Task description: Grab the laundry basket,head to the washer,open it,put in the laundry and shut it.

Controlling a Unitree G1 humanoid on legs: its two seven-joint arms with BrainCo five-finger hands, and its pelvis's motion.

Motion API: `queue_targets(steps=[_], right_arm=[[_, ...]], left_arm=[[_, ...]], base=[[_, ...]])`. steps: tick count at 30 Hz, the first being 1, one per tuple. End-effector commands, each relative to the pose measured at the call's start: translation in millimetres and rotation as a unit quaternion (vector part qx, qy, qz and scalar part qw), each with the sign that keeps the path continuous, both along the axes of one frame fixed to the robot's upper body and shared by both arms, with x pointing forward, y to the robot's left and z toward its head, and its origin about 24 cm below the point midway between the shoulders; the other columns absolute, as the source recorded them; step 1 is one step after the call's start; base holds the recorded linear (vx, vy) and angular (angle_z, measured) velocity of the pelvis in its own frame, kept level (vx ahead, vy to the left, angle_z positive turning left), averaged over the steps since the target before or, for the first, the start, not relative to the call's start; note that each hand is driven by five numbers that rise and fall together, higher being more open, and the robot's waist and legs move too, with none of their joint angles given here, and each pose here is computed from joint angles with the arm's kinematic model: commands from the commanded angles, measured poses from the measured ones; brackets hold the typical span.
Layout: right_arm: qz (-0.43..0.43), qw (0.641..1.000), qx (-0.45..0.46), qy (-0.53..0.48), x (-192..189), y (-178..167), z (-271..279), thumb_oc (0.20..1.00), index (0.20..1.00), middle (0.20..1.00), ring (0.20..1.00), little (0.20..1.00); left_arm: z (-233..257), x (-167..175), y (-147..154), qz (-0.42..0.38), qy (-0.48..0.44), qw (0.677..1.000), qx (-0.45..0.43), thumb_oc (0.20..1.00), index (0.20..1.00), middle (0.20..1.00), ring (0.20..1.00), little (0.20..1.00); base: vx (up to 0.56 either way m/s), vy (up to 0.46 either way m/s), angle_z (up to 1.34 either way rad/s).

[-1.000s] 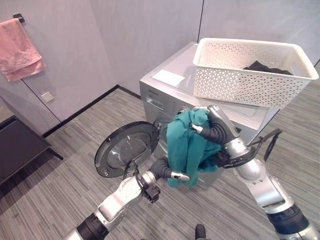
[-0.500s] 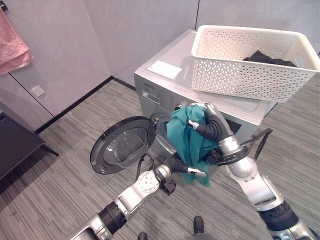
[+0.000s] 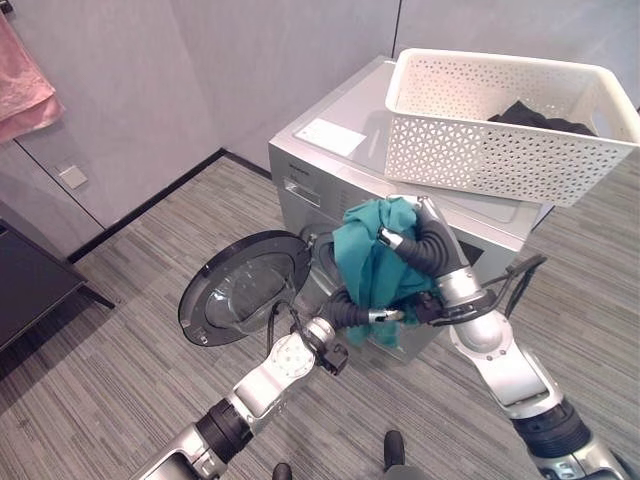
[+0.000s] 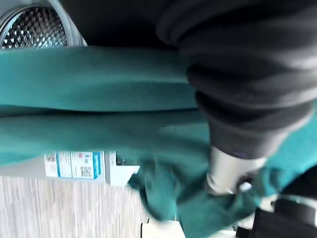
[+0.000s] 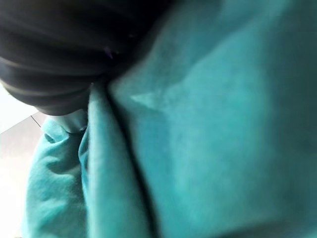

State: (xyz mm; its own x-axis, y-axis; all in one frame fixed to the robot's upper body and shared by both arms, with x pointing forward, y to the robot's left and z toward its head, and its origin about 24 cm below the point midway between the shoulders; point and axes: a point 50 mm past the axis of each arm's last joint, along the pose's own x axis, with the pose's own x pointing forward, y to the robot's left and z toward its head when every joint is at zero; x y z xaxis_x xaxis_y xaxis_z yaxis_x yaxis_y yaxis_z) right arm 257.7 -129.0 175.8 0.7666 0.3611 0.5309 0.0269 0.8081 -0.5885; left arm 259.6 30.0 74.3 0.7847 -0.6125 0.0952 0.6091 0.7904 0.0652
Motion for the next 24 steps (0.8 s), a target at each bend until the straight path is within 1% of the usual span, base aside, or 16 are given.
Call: queue_targets(steps=[1,4,5,6,8,9,13,14,18,20,21,22,23,24], right_arm=[[0.025,0.995,0.051,-0.078,-0.5,5.5,34.3,0.2,0.2,0.2,0.2,0.2],[0.015,0.997,0.05,-0.059,1.8,1.4,27.3,0.2,0.2,0.2,0.2,0.2],[0.014,0.998,0.057,-0.038,3.7,-0.4,21.6,0.423,0.423,0.423,0.423,0.423],[0.013,0.998,0.057,-0.032,4.7,-1.0,19.7,0.526,0.526,0.526,0.526,0.526],[0.013,0.998,0.057,-0.032,4.8,-1.0,19.7,1.0,1.0,1.0,1.0,1.0],[0.023,0.998,0.055,0.003,7.6,-0.7,9.9,1.0,1.0,1.0,1.0,1.0],[0.034,0.992,0.084,0.087,18.2,-3.8,-12.0,1.0,1.0,1.0,1.0,1.0],[0.034,0.992,0.084,0.086,18.4,-3.7,-11.7,1.0,1.0,1.0,1.0,1.0],[0.032,0.984,0.099,0.144,28.6,-9.3,-28.3,1.0,1.0,1.0,1.0,1.0],[0.011,0.975,0.111,0.191,33.5,-23.9,-45.4,1.0,1.0,1.0,1.0,1.0],[0.011,0.975,0.111,0.191,33.6,-23.9,-45.4,1.0,1.0,1.0,1.0,1.0],[-0.025,0.97,0.109,0.214,34.6,-39.4,-58.2,1.0,1.0,1.0,1.0,1.0],[-0.025,0.97,0.11,0.214,34.5,-39.4,-58.4,1.0,1.0,1.0,1.0,1.0],[-0.041,0.967,0.113,0.225,33.5,-46.9,-64.9,1.0,1.0,1.0,1.0,1.0]], left_arm=[[20.5,9.5,0.2,0.008,-0.067,0.998,-0.02,0.2,0.2,0.2,0.2,0.2],[14.9,8.9,5.5,0.02,-0.053,0.998,-0.022,0.2,0.2,0.2,0.2,0.2],[10.7,8.9,8.5,0.026,-0.044,0.999,-0.018,0.2,0.2,0.2,0.2,0.2],[9.4,8.9,9.6,0.028,-0.042,0.999,-0.017,0.2,0.2,0.2,0.2,0.2],[9.4,8.9,9.6,0.028,-0.042,0.999,-0.017,0.2,0.2,0.2,0.2,0.2],[6.1,8.4,12.1,0.03,-0.033,0.999,-0.018,0.2,0.2,0.2,0.2,0.2],[-7.5,6.3,17.8,0.04,0.003,0.999,-0.02,0.2,0.2,0.2,0.2,0.2],[-7.2,6.5,17.9,0.04,0.002,0.999,-0.02,0.2,0.2,0.2,0.2,0.2],[-15.4,6.1,27.2,0.055,0.019,0.998,-0.018,0.2,0.2,0.2,0.2,0.2],[-21.8,4.4,39.3,0.073,0.03,0.997,-0.018,0.2,0.2,0.2,0.2,0.2],[-21.8,4.3,39.3,0.073,0.03,0.997,-0.018,0.2,0.2,0.2,0.2,0.2],[-24.3,4.9,50.3,0.092,0.031,0.995,-0.014,0.2,0.2,0.2,0.2,0.2],[-24.4,4.7,50.3,0.092,0.031,0.995,-0.014,0.2,0.2,0.2,0.2,0.2],[-25.8,4.8,54.6,0.1,0.032,0.994,-0.013,0.2,0.2,0.2,0.2,0.2]], base=[[0.0,0.0,0.0],[0.0,0.0,0.0],[0.0,0.011,-0.03],[0.0,0.011,-0.04],[0.0,0.006,-0.05],[0.0,0.015,-0.03],[0.01,0.019,-0.01],[0.03,0.043,-0.03],[-0.01,0.057,-0.01],[-0.02,0.085,0.0],[-0.04,0.11,-0.01],[-0.02,0.065,-0.02],[-0.02,0.1,-0.03],[-0.01,0.121,-0.07]])
